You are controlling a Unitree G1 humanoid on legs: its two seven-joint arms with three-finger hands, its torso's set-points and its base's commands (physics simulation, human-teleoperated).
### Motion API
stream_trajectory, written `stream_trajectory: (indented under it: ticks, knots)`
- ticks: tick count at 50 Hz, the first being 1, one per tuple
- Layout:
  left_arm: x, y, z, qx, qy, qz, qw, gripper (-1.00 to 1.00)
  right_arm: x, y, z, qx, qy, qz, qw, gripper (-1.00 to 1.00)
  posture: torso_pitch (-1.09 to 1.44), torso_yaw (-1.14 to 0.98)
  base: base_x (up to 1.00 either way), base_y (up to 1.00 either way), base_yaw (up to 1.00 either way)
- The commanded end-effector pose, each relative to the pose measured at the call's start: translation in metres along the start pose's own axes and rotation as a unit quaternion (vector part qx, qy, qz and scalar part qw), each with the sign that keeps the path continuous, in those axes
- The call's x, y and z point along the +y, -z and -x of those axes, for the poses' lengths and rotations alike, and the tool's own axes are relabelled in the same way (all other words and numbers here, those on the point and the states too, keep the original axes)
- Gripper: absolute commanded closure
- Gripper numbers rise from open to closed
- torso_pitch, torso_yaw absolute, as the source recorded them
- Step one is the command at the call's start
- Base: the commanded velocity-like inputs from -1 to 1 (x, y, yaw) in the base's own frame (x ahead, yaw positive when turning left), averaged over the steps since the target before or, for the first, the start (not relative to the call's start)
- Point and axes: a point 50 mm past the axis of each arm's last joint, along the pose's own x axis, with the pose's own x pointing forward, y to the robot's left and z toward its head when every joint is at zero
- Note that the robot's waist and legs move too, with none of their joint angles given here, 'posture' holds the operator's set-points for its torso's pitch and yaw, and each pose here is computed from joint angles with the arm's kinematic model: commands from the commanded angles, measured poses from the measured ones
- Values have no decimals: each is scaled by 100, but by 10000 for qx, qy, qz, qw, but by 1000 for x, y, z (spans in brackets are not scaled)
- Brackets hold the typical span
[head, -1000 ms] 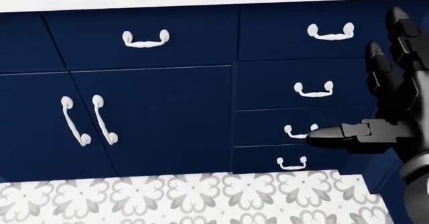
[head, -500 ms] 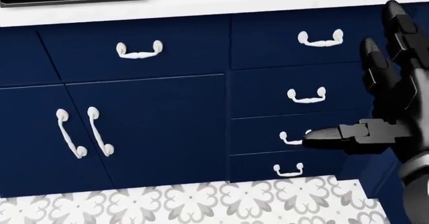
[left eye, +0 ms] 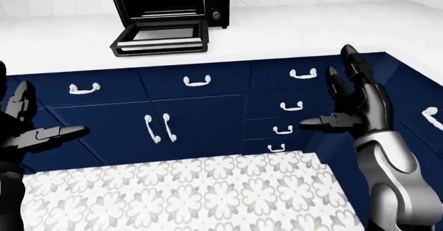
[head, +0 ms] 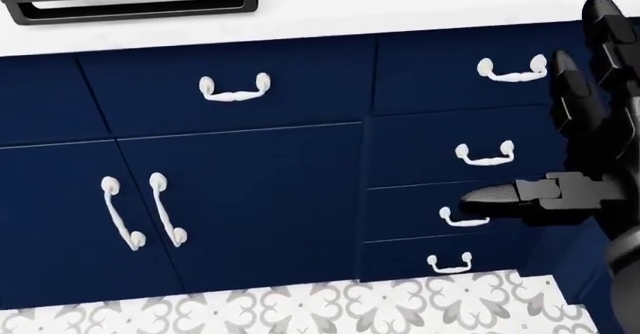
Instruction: Close the toaster oven door.
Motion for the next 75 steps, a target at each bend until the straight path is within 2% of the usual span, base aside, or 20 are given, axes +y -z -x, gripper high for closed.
stream_trajectory:
  ticks: [1,26,35,75]
  knots:
    - [-2,-16,-1,-404,73,-81,9991,-100,1,-15,0,-415,-28,89,9991,-100,0,0,10,19,0]
    - [0,-23,0,-487,60,-100,9987,-100,1,-22,1,-485,-33,89,9988,-100,0,0,10,8,0]
    - [8,-32,0,-572,-39,-16,9984,-100,0,-31,0,-587,-19,88,9982,-100,0,0,10,6,0]
    - [11,-34,-1,-537,-87,-3,9985,-100,2,-39,-1,-637,-26,70,9979,-100,0,0,10,7,0]
